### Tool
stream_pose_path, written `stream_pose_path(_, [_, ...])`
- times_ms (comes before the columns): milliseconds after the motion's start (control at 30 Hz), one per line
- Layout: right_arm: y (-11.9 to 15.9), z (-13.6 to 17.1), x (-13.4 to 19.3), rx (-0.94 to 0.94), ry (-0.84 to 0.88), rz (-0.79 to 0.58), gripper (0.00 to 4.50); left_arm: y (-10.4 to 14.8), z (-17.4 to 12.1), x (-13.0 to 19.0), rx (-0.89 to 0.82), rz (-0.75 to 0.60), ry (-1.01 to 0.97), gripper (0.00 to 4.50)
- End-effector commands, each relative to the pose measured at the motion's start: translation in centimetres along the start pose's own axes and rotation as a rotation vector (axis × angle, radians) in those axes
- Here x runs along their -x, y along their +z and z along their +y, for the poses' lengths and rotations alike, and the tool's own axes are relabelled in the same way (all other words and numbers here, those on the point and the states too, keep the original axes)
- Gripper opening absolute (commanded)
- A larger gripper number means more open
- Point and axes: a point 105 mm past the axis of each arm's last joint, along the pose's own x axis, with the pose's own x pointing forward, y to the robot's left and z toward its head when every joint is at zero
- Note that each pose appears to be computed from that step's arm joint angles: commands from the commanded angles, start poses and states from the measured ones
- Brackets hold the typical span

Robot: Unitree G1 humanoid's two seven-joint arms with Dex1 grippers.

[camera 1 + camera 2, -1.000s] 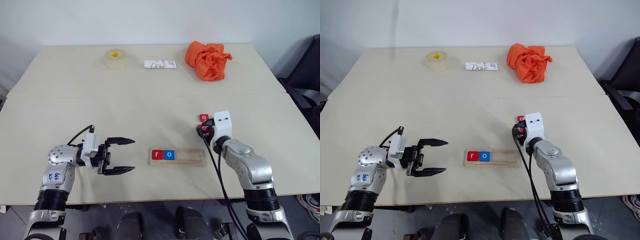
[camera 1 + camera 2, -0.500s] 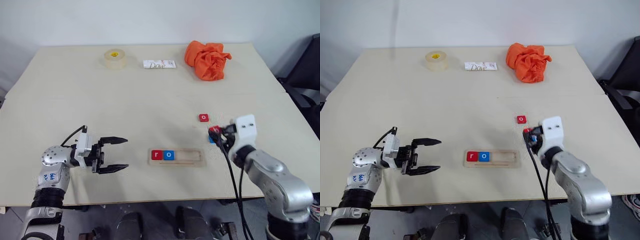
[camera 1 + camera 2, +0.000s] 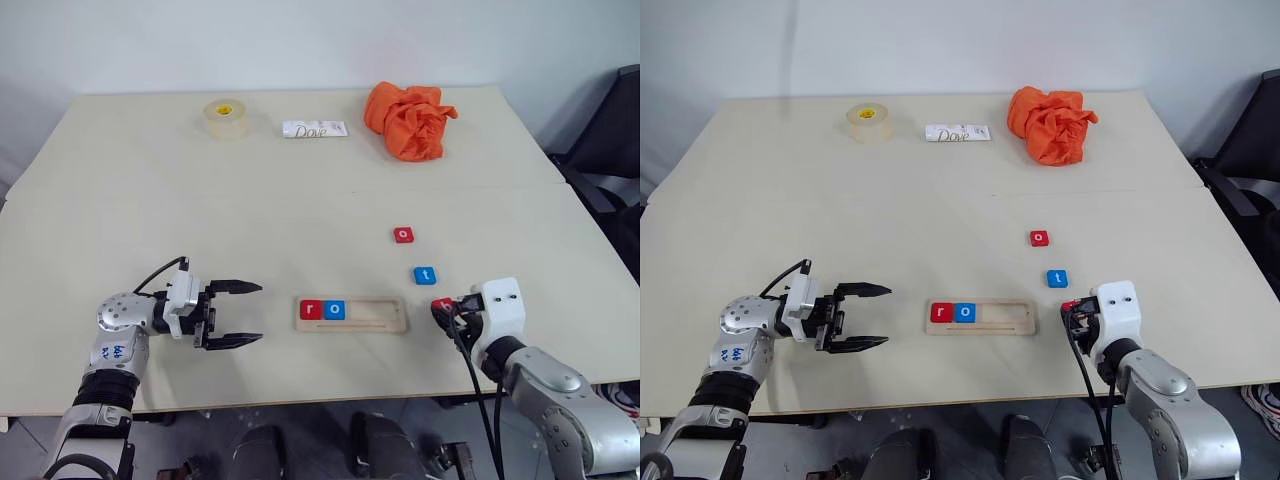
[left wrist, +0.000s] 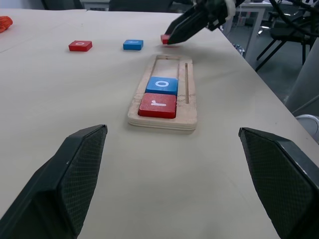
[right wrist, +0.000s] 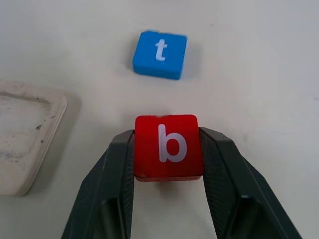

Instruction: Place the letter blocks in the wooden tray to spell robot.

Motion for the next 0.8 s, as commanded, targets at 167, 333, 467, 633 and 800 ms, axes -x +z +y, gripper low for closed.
stream_pose_path(167, [1.7,-0.3,0.7,0.039,0.012,-0.069,3.71,0.8,-1.2,0.2,-0.041,-0.019,-0.09,4.5])
stream_pose_path(333, [2.7,0.3,1.8,0.197,0.189,-0.054,4.47,0.8,-1.4,0.1,-0.043,-0.025,-0.088,4.5])
stream_pose_path(467, [3.4,-0.1,2.4,0.451,0.336,0.006,4.47,0.8,-1.4,-0.4,-0.048,-0.036,-0.083,4.5])
stream_pose_path(633, [4.3,-0.9,2.3,0.656,0.536,0.074,4.47,0.8,-1.7,-0.7,-0.049,-0.051,-0.079,4.5])
stream_pose_path(800, [4.4,-2.6,1.2,0.82,0.665,0.164,4.47,0.7,-2.2,-0.8,-0.049,-0.061,-0.057,4.5])
